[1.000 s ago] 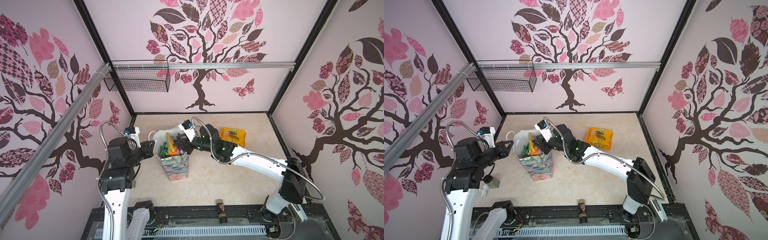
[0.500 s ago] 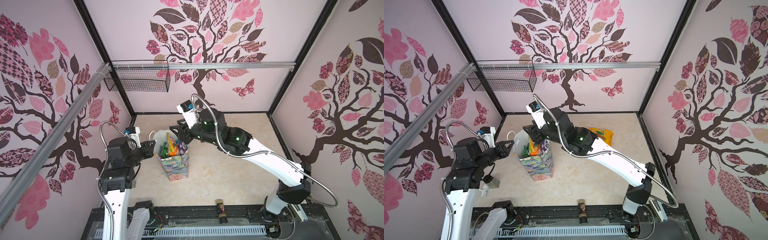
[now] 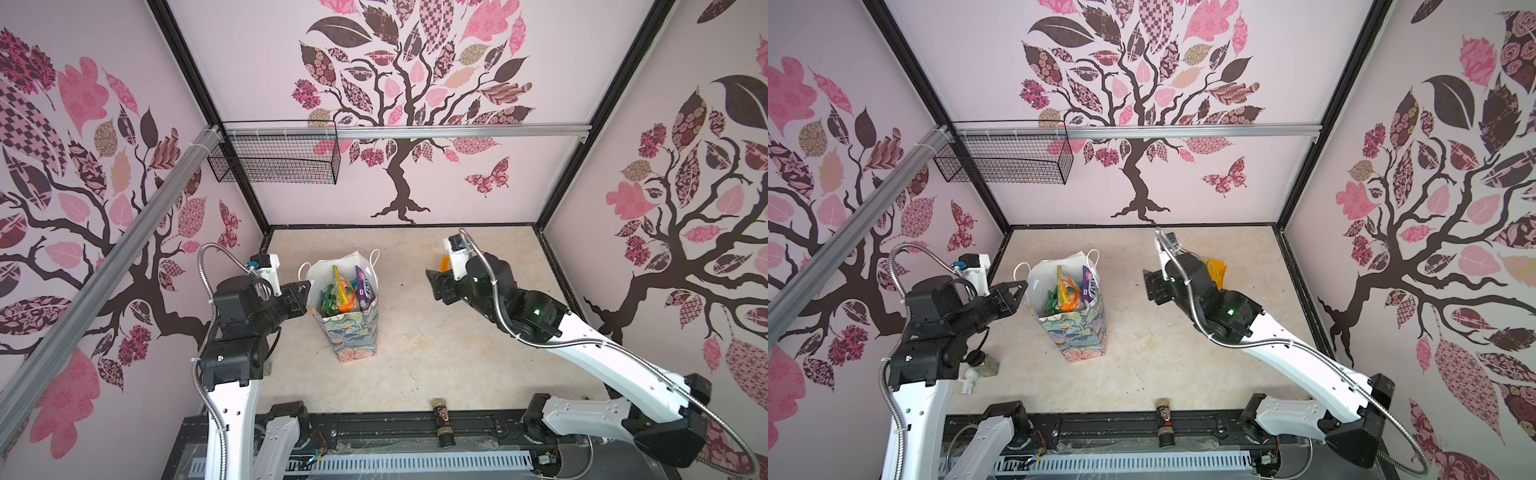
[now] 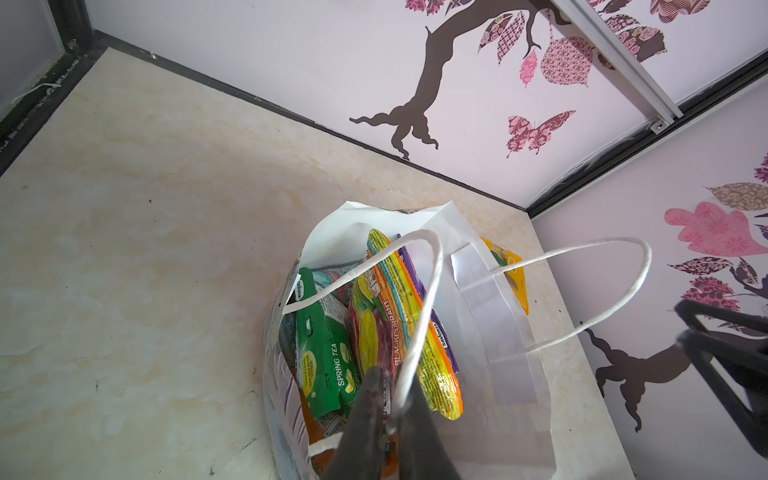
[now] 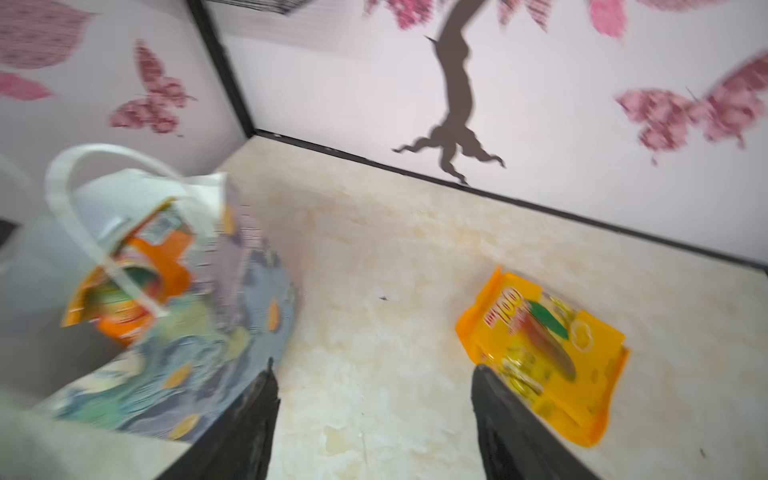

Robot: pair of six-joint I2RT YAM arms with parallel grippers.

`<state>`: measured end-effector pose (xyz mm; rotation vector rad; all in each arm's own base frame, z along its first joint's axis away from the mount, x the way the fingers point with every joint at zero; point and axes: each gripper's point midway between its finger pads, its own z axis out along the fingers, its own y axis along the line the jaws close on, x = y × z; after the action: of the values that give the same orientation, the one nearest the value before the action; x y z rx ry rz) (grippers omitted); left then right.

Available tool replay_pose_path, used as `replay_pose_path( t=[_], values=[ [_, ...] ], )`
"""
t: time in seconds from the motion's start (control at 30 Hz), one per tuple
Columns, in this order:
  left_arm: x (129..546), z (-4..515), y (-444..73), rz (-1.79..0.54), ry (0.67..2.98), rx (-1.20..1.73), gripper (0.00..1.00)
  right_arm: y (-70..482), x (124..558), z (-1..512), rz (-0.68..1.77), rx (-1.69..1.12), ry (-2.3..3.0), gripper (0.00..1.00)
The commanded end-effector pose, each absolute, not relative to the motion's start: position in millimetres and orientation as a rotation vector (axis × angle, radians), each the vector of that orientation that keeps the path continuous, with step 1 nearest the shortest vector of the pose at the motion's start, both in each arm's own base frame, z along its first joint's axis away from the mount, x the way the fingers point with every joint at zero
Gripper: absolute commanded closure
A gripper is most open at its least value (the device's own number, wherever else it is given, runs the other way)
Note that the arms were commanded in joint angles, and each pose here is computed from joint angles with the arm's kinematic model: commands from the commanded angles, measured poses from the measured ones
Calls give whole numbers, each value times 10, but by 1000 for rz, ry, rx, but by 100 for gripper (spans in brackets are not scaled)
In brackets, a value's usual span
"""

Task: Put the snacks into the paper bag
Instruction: 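Open the right gripper and withdraw it from the bag, then move the right gripper over the yellow LOT100 packet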

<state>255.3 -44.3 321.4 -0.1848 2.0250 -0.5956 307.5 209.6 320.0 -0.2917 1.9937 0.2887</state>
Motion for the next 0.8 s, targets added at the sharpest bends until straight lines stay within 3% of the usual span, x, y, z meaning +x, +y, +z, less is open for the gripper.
replay_pose_path(
  t=[0.0,0.13,0.3,0.77],
  values=[
    [2592,3369,-428,-582,1970,-162,88,1707,3271,3046,284,-177,2060,17],
    [2695,3300,-462,-614,1985,-150,88,1464,3584,2676,221,-128,2165,11],
    [2795,3172,-476,-634,2012,-149,88,1544,3889,2353,162,-165,2248,5],
    [2853,3059,-480,-614,2026,-103,87,1459,4688,1786,106,-101,2385,2]
  ],
)
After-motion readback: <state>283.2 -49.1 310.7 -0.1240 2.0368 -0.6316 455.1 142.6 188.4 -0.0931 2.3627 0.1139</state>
